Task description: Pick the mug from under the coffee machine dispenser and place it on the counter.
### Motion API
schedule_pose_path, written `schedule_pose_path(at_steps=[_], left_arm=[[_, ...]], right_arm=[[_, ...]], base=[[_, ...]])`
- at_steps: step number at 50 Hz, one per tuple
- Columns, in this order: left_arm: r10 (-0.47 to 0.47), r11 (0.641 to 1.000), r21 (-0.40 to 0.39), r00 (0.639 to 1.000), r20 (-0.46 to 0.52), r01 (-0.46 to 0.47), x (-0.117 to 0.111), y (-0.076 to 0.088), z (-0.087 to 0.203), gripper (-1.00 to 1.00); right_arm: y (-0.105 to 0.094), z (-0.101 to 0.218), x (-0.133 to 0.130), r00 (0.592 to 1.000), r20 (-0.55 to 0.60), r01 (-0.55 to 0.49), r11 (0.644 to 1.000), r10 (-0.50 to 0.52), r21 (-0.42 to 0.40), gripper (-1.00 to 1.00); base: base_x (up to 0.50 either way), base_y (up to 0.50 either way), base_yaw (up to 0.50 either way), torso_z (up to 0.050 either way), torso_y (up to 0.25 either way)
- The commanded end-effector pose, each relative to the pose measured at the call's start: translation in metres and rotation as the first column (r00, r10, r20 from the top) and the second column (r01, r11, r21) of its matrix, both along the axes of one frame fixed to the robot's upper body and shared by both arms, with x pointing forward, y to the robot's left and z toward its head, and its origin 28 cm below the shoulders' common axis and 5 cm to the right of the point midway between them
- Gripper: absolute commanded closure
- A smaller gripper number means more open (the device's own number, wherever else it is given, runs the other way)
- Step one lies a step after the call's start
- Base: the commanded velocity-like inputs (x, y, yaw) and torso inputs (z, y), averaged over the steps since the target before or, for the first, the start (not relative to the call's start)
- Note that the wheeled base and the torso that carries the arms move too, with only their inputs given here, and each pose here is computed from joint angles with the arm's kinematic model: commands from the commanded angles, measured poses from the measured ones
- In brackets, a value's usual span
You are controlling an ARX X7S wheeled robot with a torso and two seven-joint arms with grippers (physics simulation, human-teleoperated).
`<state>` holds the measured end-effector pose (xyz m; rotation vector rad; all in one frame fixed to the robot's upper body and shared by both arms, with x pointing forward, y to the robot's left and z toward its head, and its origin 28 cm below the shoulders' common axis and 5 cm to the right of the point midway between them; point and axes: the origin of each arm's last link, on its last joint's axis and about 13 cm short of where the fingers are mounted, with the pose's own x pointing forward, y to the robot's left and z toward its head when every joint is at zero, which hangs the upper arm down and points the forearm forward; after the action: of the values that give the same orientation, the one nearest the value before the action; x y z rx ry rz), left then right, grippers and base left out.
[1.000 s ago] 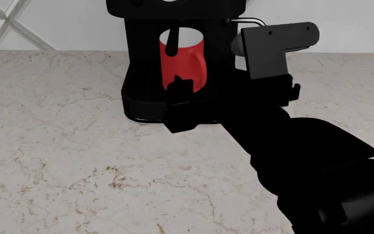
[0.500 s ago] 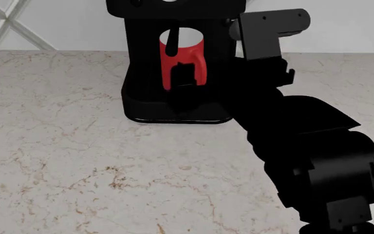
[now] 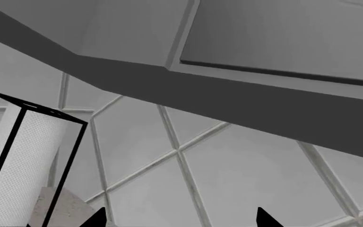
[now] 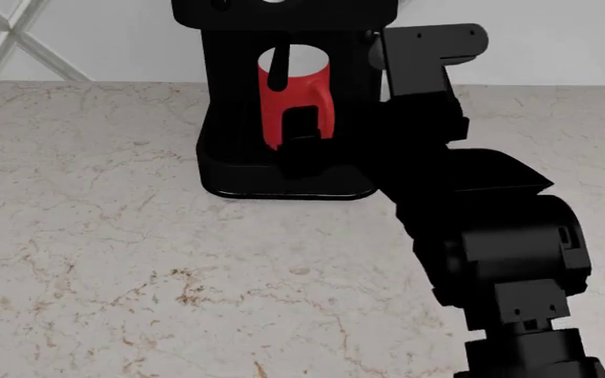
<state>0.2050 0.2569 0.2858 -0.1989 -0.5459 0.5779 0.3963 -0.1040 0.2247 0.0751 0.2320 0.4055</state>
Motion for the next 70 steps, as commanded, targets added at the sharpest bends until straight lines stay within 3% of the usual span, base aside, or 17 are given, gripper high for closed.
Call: schedule_pose_path(at_steps=[1,27,66,67,70], left_arm=[[0.001,1.000,-0.004,1.000,0.001,-0.001,0.000,0.000,0.000,-1.00],[0.000,1.000,-0.008,1.000,0.000,0.000,0.000,0.000,0.000,-1.00],[0.001,1.000,-0.013,1.000,0.004,-0.001,-0.001,0.001,0.000,-1.00],[0.001,1.000,-0.013,1.000,0.003,-0.001,-0.001,0.001,0.000,-1.00],[0.001,1.000,-0.013,1.000,0.003,-0.001,-0.001,0.001,0.000,-1.00]], right_arm=[[0.001,-0.004,0.011,1.000,-0.014,0.001,1.000,-0.001,-0.019,-1.00],[0.006,-0.006,0.035,1.000,-0.019,-0.013,0.999,0.012,-0.050,-1.00],[0.006,-0.014,0.033,0.998,-0.060,-0.014,0.998,0.010,-0.057,-1.00],[0.007,-0.013,0.033,0.998,-0.054,-0.019,0.998,0.016,-0.057,1.00],[0.008,-0.011,0.034,0.999,-0.043,-0.024,0.998,0.021,-0.064,1.00]], base=[[0.00,0.00,0.00,0.000,0.000],[0.00,0.00,0.00,0.000,0.000],[0.00,0.00,0.00,0.000,0.000],[0.00,0.00,0.00,0.000,0.000],[0.00,0.00,0.00,0.000,0.000]])
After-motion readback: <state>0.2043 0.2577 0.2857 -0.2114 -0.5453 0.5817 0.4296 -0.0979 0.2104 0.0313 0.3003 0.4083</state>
